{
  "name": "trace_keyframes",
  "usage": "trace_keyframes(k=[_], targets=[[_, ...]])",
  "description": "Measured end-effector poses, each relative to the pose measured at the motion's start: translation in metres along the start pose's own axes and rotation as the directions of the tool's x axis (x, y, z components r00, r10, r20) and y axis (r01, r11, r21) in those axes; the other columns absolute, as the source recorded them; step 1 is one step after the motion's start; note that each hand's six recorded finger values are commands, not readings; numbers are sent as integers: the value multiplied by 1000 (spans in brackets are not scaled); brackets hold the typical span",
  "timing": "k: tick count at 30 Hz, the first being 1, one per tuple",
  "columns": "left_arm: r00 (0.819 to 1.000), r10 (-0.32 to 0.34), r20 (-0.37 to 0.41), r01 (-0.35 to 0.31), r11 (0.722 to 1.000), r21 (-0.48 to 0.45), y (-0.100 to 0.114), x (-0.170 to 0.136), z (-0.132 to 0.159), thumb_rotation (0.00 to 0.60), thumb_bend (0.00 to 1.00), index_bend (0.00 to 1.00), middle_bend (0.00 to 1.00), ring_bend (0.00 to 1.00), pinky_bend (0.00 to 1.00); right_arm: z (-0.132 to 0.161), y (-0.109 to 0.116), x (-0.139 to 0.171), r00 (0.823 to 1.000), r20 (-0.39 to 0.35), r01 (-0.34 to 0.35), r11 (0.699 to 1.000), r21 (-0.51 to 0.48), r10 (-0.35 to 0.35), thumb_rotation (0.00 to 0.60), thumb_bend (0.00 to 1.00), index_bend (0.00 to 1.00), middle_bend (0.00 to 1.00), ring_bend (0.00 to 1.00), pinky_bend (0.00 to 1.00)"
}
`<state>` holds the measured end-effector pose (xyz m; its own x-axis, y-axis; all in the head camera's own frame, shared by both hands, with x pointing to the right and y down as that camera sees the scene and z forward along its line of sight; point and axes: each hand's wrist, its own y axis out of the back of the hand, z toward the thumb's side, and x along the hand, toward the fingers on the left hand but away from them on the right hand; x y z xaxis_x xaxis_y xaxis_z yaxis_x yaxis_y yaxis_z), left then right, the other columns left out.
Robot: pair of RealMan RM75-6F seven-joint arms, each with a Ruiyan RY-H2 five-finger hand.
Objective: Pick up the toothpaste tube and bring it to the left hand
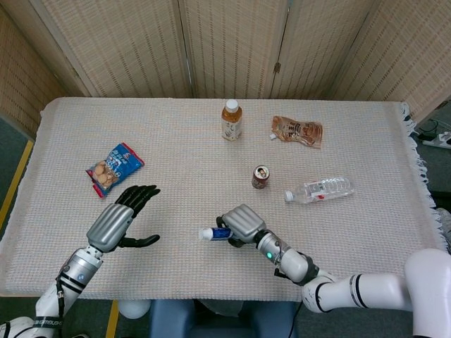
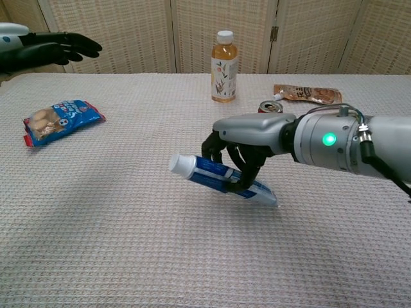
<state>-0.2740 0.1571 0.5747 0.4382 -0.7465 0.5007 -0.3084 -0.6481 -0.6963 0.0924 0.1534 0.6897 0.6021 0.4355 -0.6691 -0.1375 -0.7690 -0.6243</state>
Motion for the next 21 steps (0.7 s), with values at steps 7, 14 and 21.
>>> trace_keyframes(k=[7, 14, 21], targets=[[998, 24, -53, -24, 1000, 7, 2, -7, -17, 45, 129, 21, 84, 30, 0, -4, -6, -3, 997, 60, -50, 999, 0, 50, 600, 776, 0, 0, 152, 151], [991, 64, -114, -64, 998, 2, 11, -15, -41, 53, 128, 26, 84, 33, 0, -10, 16, 14, 997, 56, 64, 996, -65, -61, 600, 765, 20, 121, 282, 231], [966, 138, -219, -121, 988, 91, 26, -29, -73, 600, 159, 62, 84, 56, 0, -63, 48, 81, 953, 157, 274, 959, -75, -260, 600, 763, 256, 273, 360, 268]])
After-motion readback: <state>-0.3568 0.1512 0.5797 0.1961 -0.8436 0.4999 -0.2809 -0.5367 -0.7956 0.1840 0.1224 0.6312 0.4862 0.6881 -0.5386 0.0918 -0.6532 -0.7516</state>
